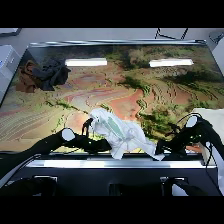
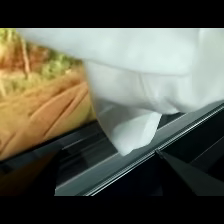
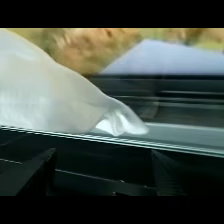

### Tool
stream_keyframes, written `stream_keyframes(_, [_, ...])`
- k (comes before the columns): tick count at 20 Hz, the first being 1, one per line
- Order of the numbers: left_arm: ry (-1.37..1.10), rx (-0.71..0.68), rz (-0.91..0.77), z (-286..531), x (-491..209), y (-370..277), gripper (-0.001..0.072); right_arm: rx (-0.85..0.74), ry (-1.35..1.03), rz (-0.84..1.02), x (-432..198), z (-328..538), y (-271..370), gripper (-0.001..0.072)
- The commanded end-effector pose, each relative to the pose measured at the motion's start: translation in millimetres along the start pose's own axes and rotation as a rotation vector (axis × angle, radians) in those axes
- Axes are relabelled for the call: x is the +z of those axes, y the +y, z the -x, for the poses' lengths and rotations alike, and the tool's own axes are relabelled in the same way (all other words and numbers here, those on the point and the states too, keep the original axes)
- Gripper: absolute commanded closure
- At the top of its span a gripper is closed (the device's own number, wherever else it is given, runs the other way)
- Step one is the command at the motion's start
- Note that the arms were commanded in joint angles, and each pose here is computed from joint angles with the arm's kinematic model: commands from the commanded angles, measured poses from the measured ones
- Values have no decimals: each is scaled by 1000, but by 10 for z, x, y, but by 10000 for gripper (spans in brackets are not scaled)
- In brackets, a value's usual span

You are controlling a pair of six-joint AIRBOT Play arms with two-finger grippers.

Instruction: Fold the clothes and pants, and hang the long-sleeved shirts on hangers.

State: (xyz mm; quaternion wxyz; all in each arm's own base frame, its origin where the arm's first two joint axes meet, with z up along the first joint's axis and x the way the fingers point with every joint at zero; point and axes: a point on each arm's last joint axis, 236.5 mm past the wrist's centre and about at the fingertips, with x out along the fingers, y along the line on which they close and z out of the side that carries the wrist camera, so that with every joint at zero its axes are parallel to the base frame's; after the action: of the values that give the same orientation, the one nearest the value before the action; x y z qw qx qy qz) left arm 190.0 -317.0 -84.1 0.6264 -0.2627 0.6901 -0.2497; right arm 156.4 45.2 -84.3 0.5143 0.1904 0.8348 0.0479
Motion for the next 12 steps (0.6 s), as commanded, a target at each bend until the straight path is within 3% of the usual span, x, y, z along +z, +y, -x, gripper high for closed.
stream_keyframes(1, [-56, -23, 51, -263, -7, -101, 93, 67, -22, 1, 16, -120, 121, -2])
stream_keyframes(5, [-82, -24, 83, -377, 6, -111, 138, 73, -71, -5, 132, -125, 133, -3])
stream_keyframes(6, [-95, -32, 102, -396, 30, -126, 320, 72, -79, -5, 150, -130, 128, -3])
stream_keyframes(7, [-108, -36, 109, -404, 50, -140, 548, 71, -88, -7, 169, -134, 124, -2])
stream_keyframes(10, [-113, -37, 90, -397, 56, -154, 666, 80, -108, -15, 218, -133, 141, 19])
stream_keyframes(12, [-119, -44, 47, -369, 58, -193, 690, 102, -117, -31, 236, -165, 179, 91])
